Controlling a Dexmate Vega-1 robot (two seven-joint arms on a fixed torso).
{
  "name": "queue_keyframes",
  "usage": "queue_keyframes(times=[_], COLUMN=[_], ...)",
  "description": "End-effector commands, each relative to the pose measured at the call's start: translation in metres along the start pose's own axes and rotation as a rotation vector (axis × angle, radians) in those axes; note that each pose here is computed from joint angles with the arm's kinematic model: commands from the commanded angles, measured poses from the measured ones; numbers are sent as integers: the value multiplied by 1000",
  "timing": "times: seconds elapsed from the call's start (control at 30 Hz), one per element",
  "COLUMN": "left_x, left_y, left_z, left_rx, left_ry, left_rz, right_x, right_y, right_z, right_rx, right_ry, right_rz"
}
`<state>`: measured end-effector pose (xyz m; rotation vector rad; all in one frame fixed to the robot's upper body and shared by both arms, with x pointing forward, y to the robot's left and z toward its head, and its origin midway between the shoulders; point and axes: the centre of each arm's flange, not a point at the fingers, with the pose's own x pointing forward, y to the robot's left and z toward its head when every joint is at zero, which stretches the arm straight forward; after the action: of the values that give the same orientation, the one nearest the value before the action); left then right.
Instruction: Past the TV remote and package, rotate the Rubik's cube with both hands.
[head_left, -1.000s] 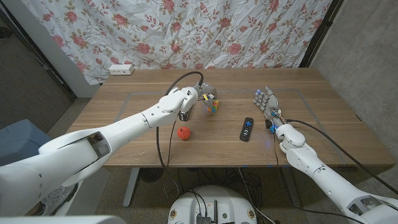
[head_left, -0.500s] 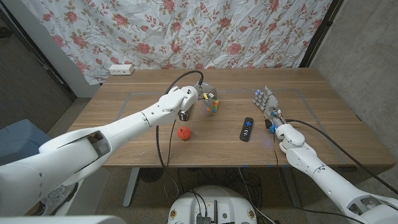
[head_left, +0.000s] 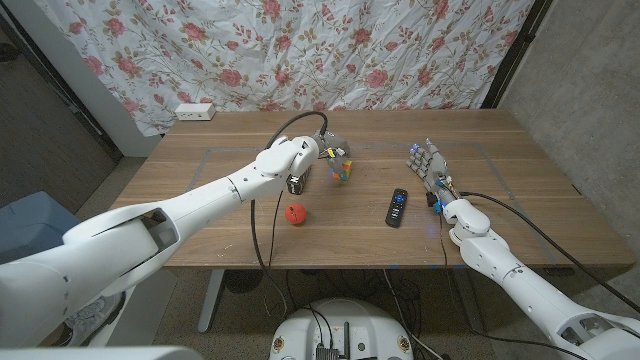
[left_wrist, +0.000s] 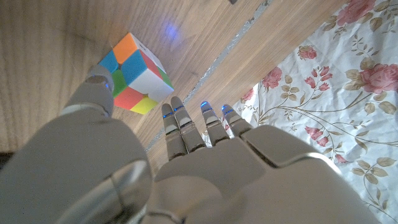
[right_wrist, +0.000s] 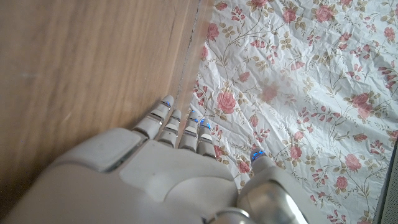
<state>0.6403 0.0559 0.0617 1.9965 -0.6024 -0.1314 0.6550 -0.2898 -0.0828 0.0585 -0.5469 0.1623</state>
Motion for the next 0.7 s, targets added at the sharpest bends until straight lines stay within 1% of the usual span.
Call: queue_keyframes(times=[0.03, 0.3, 0.7], left_x=[1, 2, 2], left_y=[2, 5, 5], left_z=[3, 3, 4], left_rx=[10, 12, 5], left_ry=[-12, -11, -6], left_rz=[-29, -58, -32], right_x=[-3, -3, -3], right_y=[-2, -2, -2], right_z=[-2, -2, -2], right_rx=[3, 2, 1], right_ry=[4, 3, 6], right_rz=[-3, -3, -4])
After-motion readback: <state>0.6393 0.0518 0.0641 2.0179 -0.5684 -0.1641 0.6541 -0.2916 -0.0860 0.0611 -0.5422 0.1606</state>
